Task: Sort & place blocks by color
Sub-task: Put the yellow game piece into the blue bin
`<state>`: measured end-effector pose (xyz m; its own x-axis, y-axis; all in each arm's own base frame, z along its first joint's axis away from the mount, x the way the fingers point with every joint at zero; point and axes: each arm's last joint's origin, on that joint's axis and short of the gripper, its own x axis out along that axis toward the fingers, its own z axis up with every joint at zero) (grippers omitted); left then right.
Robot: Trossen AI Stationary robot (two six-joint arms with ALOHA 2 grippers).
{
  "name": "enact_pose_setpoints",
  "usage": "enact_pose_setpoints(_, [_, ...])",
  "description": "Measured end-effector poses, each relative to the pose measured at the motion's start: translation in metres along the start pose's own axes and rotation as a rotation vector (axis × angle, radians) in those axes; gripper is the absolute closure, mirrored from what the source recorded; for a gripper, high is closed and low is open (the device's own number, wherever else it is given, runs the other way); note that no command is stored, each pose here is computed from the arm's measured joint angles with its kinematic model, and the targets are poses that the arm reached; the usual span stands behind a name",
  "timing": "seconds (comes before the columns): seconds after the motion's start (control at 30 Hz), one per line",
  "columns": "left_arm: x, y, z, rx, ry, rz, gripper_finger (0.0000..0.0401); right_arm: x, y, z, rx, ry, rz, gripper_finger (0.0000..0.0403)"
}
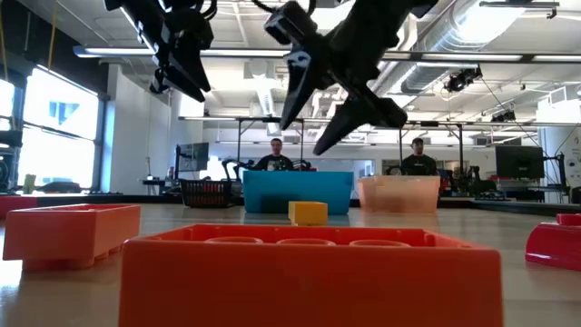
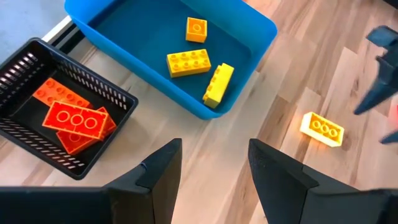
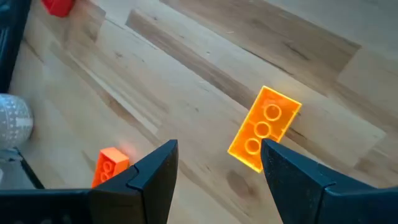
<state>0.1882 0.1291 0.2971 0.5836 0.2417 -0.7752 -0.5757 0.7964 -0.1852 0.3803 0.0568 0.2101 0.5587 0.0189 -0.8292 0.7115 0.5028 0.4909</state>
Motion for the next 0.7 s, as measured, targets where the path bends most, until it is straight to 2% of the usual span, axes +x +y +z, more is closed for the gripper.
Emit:
enact_pose_setpoints(0.37, [0.000, -0.001, 0.000, -0.005, 0.000, -0.004, 0.0227, 0.031, -0.012, -0.007, 0.073, 0.053, -0.096, 0.0188])
enact_pose_setpoints(0.7, [0.000, -0.001, 0.000, -0.005, -0.001, -0.001, 0.0227, 0.055, -0.019, -0.012, 0.083, 0.069, -0.135, 0.0188])
